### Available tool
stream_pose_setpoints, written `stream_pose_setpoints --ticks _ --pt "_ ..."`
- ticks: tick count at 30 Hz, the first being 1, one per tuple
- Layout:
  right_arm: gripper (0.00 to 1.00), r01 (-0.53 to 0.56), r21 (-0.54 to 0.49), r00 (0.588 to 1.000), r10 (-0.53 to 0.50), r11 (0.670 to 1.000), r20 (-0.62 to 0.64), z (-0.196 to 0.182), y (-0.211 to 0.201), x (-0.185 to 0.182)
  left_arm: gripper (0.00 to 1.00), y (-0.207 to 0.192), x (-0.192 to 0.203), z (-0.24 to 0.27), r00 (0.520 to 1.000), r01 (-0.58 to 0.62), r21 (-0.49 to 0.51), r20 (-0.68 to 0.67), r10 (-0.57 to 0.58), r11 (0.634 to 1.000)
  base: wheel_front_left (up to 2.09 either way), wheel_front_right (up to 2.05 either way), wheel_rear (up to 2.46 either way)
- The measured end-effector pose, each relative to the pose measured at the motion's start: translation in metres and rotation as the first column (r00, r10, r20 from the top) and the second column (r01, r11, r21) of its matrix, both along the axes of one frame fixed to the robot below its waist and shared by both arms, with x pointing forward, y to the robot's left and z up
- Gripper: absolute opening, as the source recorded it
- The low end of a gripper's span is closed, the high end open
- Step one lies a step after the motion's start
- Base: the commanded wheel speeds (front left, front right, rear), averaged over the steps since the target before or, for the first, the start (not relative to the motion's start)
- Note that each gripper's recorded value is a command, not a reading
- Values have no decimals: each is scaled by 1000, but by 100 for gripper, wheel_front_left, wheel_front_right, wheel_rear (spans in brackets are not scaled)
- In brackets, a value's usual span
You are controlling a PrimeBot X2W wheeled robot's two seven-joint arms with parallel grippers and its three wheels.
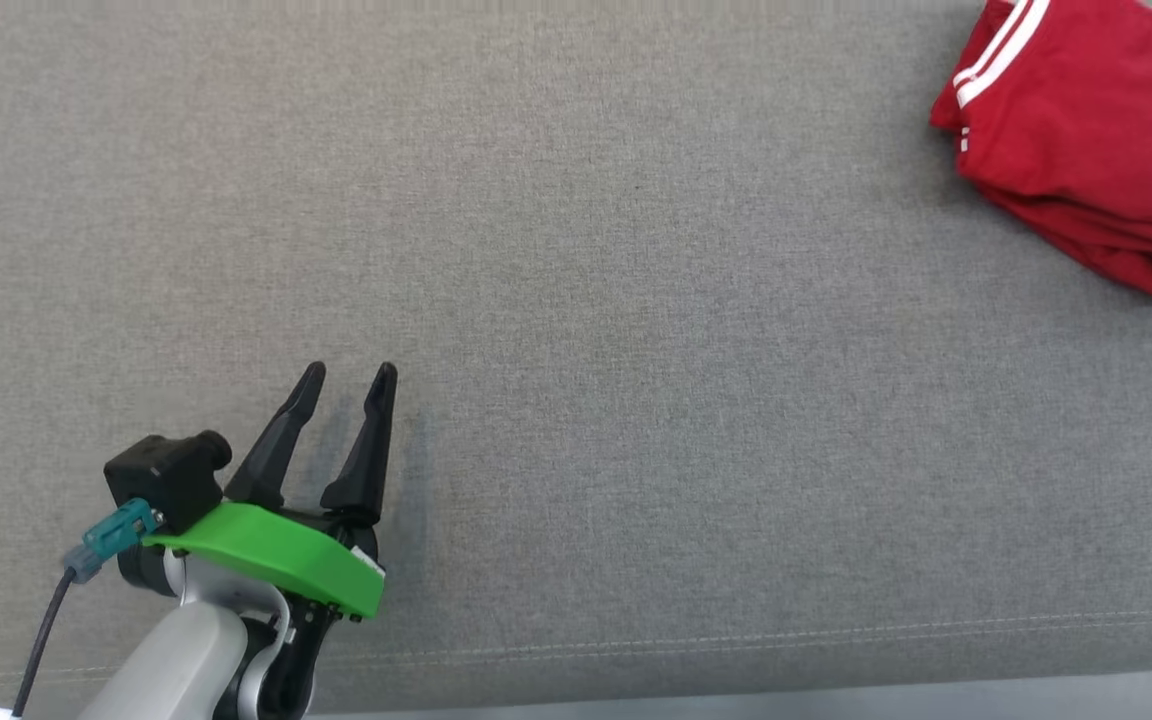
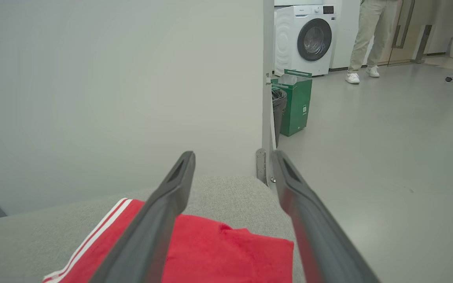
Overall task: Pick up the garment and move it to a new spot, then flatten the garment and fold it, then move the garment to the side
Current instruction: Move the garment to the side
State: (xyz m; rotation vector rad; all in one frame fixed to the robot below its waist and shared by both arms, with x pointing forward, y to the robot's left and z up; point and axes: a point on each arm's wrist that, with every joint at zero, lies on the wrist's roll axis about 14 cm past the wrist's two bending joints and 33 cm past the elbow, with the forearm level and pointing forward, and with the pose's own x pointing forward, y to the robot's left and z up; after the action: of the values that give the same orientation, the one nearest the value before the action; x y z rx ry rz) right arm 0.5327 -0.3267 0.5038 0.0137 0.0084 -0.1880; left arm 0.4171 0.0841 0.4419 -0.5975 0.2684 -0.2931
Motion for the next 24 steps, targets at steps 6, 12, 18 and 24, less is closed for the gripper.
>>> stream_pose_setpoints --ticks 6,12,18,24 --pt "100 -103 10 995 102 995 16 3 45 -23 100 18 -14 9 998 -28 108 51 22 994 0 0 0" --pt "100 -150 74 989 149 986 16 -4 81 -53 100 35 -22 30 989 -68 195 143 40 978 0 0 0" --pt "100 -214 105 976 216 971 -8 -18 122 -85 100 57 -44 29 984 -134 230 142 104 964 0 0 0" --pt "100 -237 68 970 240 969 -39 -27 133 -115 100 72 -50 45 967 -205 241 201 158 949 0 0 0"
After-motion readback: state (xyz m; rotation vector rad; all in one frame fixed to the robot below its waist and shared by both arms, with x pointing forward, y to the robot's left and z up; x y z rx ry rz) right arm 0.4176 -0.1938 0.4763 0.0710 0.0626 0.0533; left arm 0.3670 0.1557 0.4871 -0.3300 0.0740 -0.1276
